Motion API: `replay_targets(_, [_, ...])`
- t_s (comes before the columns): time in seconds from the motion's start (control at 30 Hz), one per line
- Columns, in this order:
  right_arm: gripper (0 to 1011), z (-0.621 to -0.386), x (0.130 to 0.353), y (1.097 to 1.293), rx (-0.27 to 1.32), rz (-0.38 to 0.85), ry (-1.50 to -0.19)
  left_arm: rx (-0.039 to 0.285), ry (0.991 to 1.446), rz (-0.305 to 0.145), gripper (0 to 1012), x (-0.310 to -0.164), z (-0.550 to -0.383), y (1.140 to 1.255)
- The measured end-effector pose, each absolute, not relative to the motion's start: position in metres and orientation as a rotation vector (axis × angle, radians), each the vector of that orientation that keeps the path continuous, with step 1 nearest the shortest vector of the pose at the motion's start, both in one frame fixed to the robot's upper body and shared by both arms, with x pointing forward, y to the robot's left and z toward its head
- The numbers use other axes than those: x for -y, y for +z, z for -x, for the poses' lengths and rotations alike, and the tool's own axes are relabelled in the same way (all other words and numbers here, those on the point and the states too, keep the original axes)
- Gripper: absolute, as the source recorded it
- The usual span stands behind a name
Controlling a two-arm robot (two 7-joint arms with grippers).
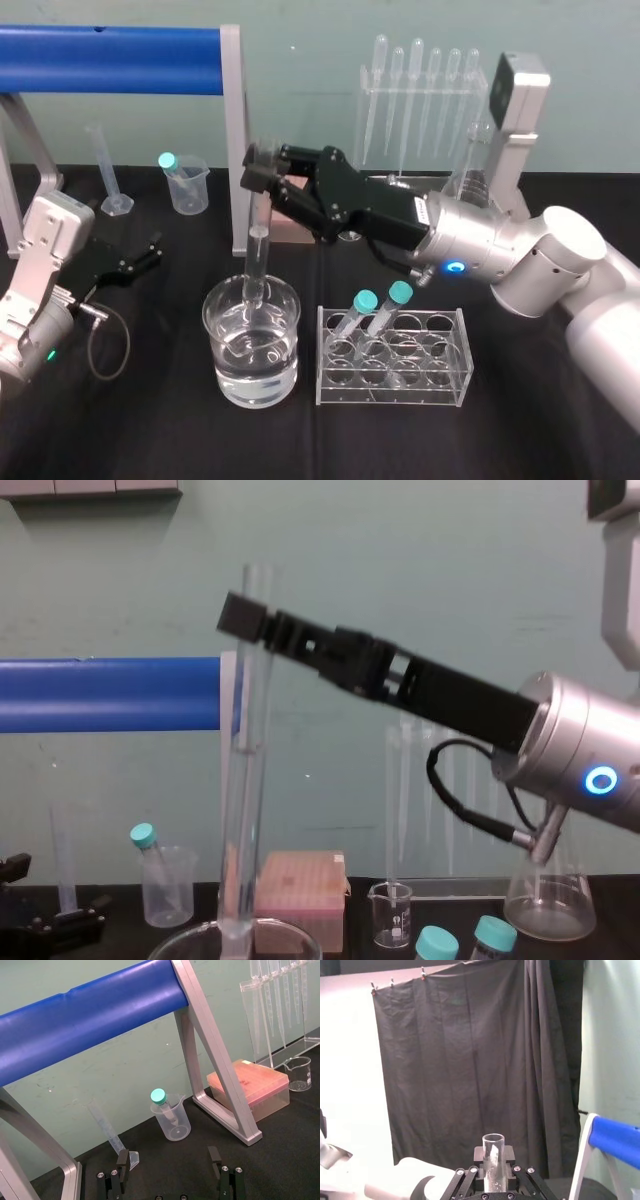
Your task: Hold the test tube with one hand and immerse one end into the beaker, then return it to the test tube rack.
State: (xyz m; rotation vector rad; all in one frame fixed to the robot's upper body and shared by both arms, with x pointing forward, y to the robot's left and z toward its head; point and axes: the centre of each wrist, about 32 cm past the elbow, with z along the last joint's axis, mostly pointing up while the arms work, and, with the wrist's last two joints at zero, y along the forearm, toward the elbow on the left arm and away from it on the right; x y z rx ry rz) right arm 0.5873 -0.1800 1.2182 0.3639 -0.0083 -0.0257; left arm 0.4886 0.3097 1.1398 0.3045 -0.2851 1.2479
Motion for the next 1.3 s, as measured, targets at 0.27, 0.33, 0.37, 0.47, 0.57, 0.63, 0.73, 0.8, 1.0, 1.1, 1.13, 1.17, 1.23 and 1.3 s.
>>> replay_targets(0.27, [228, -0.593, 0.175, 1.209, 0.002, -0.321, -0.029, 0.285, 1.248, -0.304, 1000, -0.310, -0.489, 1.140])
replay_targets(0.33, [228, -0.595, 0.174, 1.206, -0.002, -0.305, -0.032, 0.285, 1.248, -0.304, 1000, -0.310, -0.489, 1.140])
replay_targets(0.37, [228, -0.595, 0.173, 1.204, -0.004, -0.297, -0.033, 0.285, 1.248, -0.305, 1000, -0.310, -0.489, 1.140])
replay_targets(0.47, [228, -0.597, 0.172, 1.199, -0.009, -0.266, -0.038, 0.285, 1.248, -0.304, 1000, -0.310, -0.489, 1.140])
replay_targets(0.57, [228, -0.598, 0.171, 1.195, -0.013, -0.238, -0.043, 0.285, 1.248, -0.304, 1000, -0.310, -0.489, 1.140])
replay_targets(0.63, [228, -0.599, 0.171, 1.193, -0.017, -0.220, -0.046, 0.285, 1.248, -0.304, 1000, -0.310, -0.489, 1.140])
replay_targets(0.73, [228, -0.599, 0.170, 1.190, -0.019, -0.200, -0.050, 0.285, 1.248, -0.304, 1000, -0.310, -0.489, 1.140])
replay_targets(0.8, [228, -0.599, 0.170, 1.189, -0.020, -0.183, -0.051, 0.285, 1.248, -0.305, 1000, -0.310, -0.489, 1.140])
replay_targets(1.0, [228, -0.600, 0.169, 1.185, -0.026, -0.137, -0.050, 0.285, 1.248, -0.304, 1000, -0.310, -0.489, 1.140])
replay_targets(1.1, [228, -0.600, 0.169, 1.184, -0.028, -0.130, -0.050, 0.285, 1.248, -0.304, 1000, -0.310, -0.489, 1.140])
replay_targets(1.13, [228, -0.599, 0.169, 1.184, -0.028, -0.126, -0.050, 0.285, 1.248, -0.305, 1000, -0.310, -0.489, 1.140])
replay_targets(1.17, [228, -0.599, 0.169, 1.183, -0.029, -0.125, -0.050, 0.285, 1.248, -0.304, 1000, -0.310, -0.489, 1.140])
replay_targets(1.23, [228, -0.599, 0.169, 1.183, -0.030, -0.120, -0.052, 0.285, 1.248, -0.304, 1000, -0.310, -0.489, 1.140])
replay_targets(1.3, [228, -0.599, 0.170, 1.182, -0.031, -0.116, -0.055, 0.285, 1.248, -0.304, 1000, -0.310, -0.489, 1.140])
